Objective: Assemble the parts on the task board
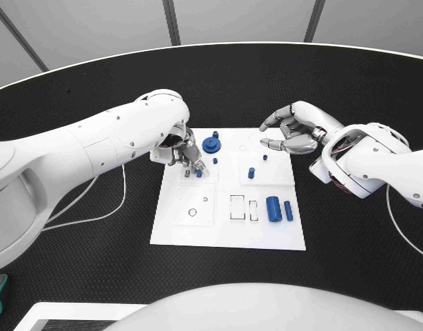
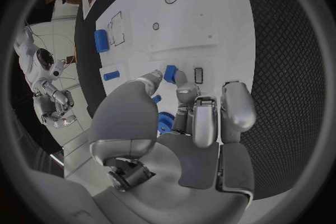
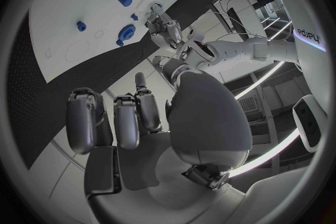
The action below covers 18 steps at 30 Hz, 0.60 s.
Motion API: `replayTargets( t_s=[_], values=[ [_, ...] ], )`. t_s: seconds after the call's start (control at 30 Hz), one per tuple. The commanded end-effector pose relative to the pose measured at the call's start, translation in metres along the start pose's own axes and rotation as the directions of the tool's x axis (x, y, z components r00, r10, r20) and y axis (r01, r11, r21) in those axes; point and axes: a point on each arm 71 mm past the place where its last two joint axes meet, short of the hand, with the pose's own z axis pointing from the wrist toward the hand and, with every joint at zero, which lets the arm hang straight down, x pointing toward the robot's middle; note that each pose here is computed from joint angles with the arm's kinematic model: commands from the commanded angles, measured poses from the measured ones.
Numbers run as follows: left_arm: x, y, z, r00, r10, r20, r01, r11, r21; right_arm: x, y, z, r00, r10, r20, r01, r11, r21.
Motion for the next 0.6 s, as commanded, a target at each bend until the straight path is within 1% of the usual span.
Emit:
replayTargets(
  t_s=[0.03, 0.17, 0.33, 0.47, 0.5, 0.53, 0.6],
  values=[
    [-0.0001, 0.0046, -0.0011, 1.000, -0.018, 0.019, 0.019, 1.000, -0.009, 0.000, -0.001, 0.000, 1.000, -0.001, 0.001, 0.001, 1.000, 0.001],
    [0.0005, 0.0080, -0.0035, 0.997, -0.065, 0.041, 0.064, 0.998, 0.018, -0.001, -0.002, 0.000, 1.000, -0.002, 0.003, 0.002, 1.000, 0.004],
    [0.0019, 0.0118, -0.0084, 0.990, -0.123, 0.069, 0.120, 0.991, 0.057, -0.002, -0.004, 0.001, 1.000, -0.005, 0.004, 0.005, 1.000, 0.009],
    [0.0029, 0.0158, -0.0125, 0.980, -0.179, 0.091, 0.171, 0.981, 0.088, -0.003, -0.006, 0.001, 1.000, -0.007, 0.005, 0.007, 1.000, 0.013],
    [0.0033, 0.0179, -0.0144, 0.974, -0.202, 0.101, 0.192, 0.976, 0.100, -0.003, -0.006, 0.001, 1.000, -0.008, 0.006, 0.007, 1.000, 0.014],
    [0.0033, 0.0179, -0.0144, 0.974, -0.202, 0.101, 0.192, 0.976, 0.100, -0.003, -0.006, 0.001, 1.000, -0.008, 0.006, 0.007, 1.000, 0.014],
    [0.0040, 0.0218, -0.0179, 0.961, -0.250, 0.121, 0.235, 0.964, 0.124, -0.003, -0.008, 0.001, 1.000, -0.009, 0.007, 0.009, 1.000, 0.017]
  ],
)
